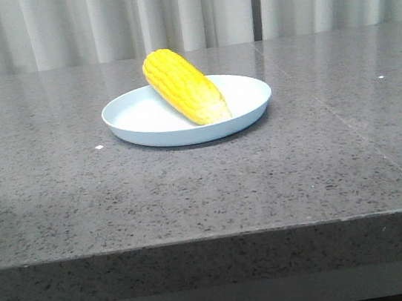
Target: Place corn on plate with both arms
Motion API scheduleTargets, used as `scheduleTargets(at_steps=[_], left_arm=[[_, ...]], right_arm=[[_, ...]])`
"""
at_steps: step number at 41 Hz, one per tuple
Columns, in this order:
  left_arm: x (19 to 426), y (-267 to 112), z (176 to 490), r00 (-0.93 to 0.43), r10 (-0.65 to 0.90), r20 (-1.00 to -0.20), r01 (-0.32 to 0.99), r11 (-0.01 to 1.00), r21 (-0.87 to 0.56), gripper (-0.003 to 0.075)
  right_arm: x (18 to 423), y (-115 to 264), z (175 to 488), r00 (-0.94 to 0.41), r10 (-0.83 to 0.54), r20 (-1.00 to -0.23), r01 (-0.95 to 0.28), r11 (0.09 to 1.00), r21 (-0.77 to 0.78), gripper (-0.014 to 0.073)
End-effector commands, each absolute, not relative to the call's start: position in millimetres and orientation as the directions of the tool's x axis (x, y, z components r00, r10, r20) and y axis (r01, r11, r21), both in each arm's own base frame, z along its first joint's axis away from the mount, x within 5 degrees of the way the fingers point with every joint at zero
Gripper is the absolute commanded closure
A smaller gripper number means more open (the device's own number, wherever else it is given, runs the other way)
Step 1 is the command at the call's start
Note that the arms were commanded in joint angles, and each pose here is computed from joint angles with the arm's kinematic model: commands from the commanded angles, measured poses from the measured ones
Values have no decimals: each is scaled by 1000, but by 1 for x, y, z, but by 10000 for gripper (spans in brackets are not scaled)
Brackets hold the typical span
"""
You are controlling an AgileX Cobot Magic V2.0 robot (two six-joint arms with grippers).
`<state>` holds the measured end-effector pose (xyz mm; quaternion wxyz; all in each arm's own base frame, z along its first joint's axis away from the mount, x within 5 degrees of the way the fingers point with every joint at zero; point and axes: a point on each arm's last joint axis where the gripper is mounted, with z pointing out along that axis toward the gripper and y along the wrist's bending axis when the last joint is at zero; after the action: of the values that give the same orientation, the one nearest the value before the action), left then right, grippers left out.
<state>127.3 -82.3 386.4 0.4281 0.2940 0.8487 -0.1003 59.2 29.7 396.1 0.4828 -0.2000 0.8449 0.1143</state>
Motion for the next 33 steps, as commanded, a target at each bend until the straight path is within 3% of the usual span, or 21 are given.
scheduleTargets(at_steps=[1, 28, 33], left_arm=[[127, -83, 401, -396, 362, -844, 580, 811, 76, 741], [125, -83, 400, -394, 362, -845, 587, 806, 72, 741], [122, -72, 397, -392, 338, -855, 540, 837, 83, 741]], right_arm=[[61, 30, 406, -393, -200, -897, -442, 897, -6, 659], [61, 30, 406, -397, -197, -896, -445, 896, 0, 662], [61, 30, 406, -397, -197, -896, -445, 896, 0, 662]])
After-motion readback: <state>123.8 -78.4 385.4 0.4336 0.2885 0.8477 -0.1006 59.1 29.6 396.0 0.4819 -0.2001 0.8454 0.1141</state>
